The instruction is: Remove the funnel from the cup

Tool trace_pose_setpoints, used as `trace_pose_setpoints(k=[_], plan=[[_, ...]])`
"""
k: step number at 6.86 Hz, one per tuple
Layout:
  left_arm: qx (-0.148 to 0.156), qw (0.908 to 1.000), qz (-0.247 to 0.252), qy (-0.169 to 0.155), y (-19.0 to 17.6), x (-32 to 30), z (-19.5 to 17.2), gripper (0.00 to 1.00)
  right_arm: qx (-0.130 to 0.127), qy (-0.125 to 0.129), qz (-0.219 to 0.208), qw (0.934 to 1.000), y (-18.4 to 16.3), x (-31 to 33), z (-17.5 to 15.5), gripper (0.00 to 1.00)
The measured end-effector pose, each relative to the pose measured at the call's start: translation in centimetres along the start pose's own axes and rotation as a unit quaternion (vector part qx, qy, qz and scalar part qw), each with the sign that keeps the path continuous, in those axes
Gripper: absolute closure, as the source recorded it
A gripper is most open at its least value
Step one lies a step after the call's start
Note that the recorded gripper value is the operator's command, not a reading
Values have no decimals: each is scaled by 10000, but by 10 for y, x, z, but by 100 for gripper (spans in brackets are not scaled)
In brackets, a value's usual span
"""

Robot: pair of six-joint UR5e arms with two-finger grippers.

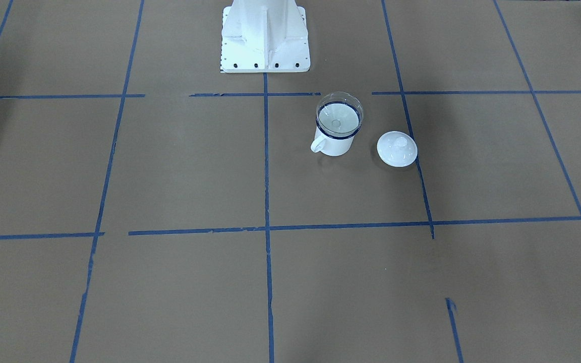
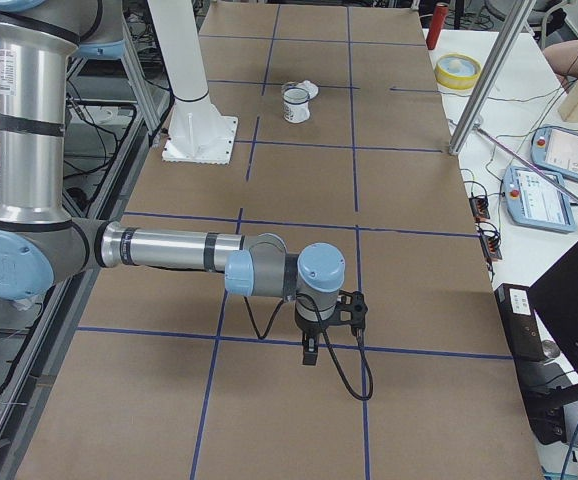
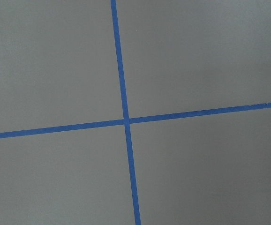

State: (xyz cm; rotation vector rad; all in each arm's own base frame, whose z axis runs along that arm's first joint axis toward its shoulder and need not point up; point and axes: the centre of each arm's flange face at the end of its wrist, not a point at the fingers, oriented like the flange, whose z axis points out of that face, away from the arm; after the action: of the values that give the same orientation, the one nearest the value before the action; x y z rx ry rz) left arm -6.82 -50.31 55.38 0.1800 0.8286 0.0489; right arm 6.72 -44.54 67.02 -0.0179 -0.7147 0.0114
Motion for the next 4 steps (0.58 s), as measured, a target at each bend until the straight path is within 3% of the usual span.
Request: trace_pose_setpoints(k=[2,4], plan=[[302,9974,-633,151,-10,66,-18,0,0,0,0,10000,0,0,0,0],[300,9872,-1506,440,-27,142,3,0,1,0,-1,10000,0,0,0,0]])
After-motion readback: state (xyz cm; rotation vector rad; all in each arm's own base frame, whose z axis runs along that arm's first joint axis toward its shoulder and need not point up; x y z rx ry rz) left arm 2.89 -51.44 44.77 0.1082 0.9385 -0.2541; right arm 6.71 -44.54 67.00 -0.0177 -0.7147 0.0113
